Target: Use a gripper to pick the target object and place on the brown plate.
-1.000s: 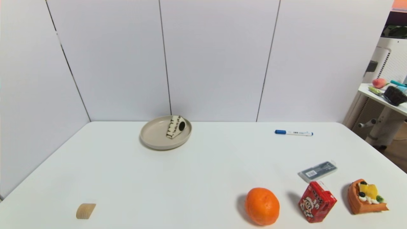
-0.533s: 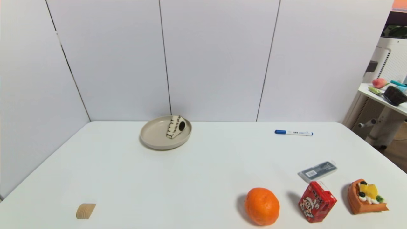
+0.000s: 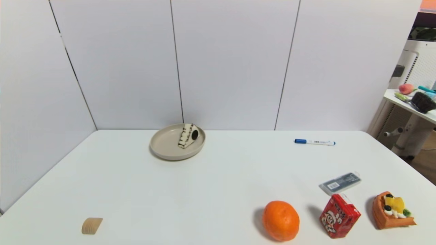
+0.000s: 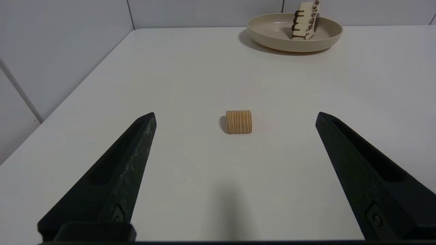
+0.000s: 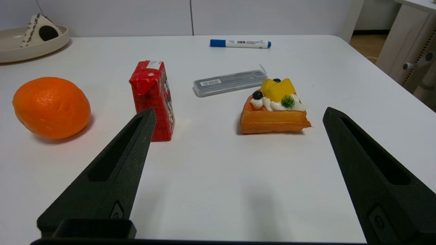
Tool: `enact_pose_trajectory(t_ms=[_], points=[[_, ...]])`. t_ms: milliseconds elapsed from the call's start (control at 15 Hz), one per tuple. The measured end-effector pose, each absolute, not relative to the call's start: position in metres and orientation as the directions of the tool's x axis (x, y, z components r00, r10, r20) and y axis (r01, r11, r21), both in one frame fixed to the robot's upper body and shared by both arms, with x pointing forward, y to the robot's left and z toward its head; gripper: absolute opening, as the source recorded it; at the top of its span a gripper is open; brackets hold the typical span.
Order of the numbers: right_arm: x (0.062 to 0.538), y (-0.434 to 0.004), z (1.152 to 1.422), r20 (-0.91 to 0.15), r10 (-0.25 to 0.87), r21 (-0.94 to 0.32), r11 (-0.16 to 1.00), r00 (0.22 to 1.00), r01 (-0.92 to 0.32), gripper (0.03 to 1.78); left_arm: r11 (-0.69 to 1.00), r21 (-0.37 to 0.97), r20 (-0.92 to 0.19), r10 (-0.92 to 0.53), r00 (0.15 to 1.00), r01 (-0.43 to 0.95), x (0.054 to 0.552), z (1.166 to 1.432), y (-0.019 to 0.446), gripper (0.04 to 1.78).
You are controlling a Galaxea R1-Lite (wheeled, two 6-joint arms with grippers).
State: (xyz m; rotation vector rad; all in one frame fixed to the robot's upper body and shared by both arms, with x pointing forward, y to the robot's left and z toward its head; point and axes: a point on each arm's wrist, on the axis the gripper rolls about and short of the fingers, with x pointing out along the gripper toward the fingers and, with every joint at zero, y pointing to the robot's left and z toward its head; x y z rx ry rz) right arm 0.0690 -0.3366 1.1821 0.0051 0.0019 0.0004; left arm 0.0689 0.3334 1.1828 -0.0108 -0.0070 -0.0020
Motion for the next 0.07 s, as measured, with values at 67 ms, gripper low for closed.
enact_pose_trajectory(t_ms=[67], points=[[0.0690,-0.3366,1.1822,-0.001,0.001,0.004,1.000,1.000,-0.001,1.69,1.000,-0.010,0.007,-0.002,1.000,0.002,0.0689,1.1829,0.3334,1.69]])
